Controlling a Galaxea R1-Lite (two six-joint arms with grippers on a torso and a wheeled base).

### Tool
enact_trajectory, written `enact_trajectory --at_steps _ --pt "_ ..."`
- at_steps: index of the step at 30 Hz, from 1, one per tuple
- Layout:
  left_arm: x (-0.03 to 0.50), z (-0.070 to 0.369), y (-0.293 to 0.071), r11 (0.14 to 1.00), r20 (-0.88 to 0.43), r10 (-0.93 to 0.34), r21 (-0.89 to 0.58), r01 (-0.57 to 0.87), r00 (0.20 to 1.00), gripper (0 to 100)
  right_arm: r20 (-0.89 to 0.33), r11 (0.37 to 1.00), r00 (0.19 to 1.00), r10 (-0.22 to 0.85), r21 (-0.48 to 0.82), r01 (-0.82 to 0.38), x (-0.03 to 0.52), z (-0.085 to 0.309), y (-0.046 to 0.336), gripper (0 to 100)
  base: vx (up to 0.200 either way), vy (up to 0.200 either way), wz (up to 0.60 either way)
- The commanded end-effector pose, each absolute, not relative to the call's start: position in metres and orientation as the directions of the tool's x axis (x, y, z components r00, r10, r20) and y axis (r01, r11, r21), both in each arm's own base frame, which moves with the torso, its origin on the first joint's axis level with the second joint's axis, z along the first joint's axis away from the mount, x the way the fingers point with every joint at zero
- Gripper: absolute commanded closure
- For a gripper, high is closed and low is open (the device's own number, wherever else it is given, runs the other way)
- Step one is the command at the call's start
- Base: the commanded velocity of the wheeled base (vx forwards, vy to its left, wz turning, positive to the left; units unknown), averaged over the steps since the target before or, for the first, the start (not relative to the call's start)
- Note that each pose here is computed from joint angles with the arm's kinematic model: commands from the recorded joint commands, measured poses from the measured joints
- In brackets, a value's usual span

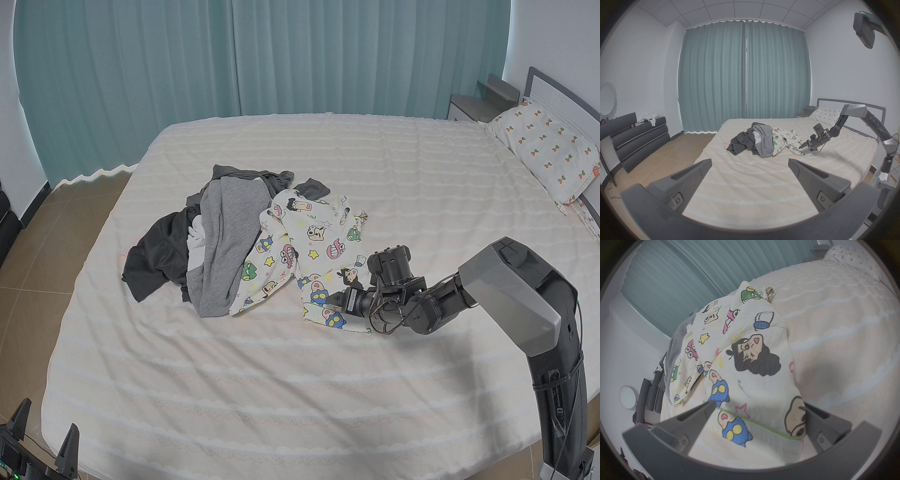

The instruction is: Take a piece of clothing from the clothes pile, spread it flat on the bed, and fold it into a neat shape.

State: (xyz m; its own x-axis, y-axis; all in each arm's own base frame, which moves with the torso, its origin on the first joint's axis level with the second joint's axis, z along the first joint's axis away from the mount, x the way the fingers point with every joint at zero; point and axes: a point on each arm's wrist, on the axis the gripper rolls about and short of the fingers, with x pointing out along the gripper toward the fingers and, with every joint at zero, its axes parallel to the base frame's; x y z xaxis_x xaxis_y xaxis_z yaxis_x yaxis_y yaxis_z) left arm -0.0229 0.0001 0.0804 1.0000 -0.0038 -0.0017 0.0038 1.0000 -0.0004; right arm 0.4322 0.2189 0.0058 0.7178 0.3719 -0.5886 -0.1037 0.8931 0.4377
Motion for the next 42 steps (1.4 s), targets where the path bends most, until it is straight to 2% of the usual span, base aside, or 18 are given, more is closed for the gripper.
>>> enact_trajectory --at_steps 1,9,23,33,36,42 --pt "-0.023 0.076 0.000 1.000 -0.002 -0.005 -0.002 0.005 1.000 0 -0.598 0.896 0.711 0.369 0.433 -0.101 0.433 -0.004 0.224 100 0.000 0.000 0.00" --pt "-0.023 0.076 0.000 1.000 -0.002 -0.005 -0.003 0.005 1.000 0 -0.595 0.908 0.737 0.320 0.415 -0.060 0.430 0.006 0.217 100 0.000 0.000 0.00" --pt "-0.023 0.076 0.000 1.000 -0.002 -0.005 -0.003 0.005 1.000 0 -0.645 0.901 0.672 0.364 0.426 -0.080 0.365 0.050 0.187 100 0.000 0.000 0.00" --pt "-0.023 0.076 0.000 1.000 -0.002 -0.005 0.002 0.005 1.000 0 -0.580 0.843 0.650 0.492 0.502 -0.190 0.289 0.082 0.157 100 0.000 0.000 0.00" --pt "-0.023 0.076 0.000 1.000 -0.002 -0.005 0.003 0.005 1.000 0 -0.536 0.811 0.647 0.542 0.535 -0.237 0.267 0.096 0.148 100 0.000 0.000 0.00" --pt "-0.023 0.076 0.000 1.000 -0.002 -0.005 0.000 0.005 1.000 0 -0.394 0.707 0.627 0.672 0.594 -0.385 0.215 0.142 0.127 100 0.000 0.000 0.00"
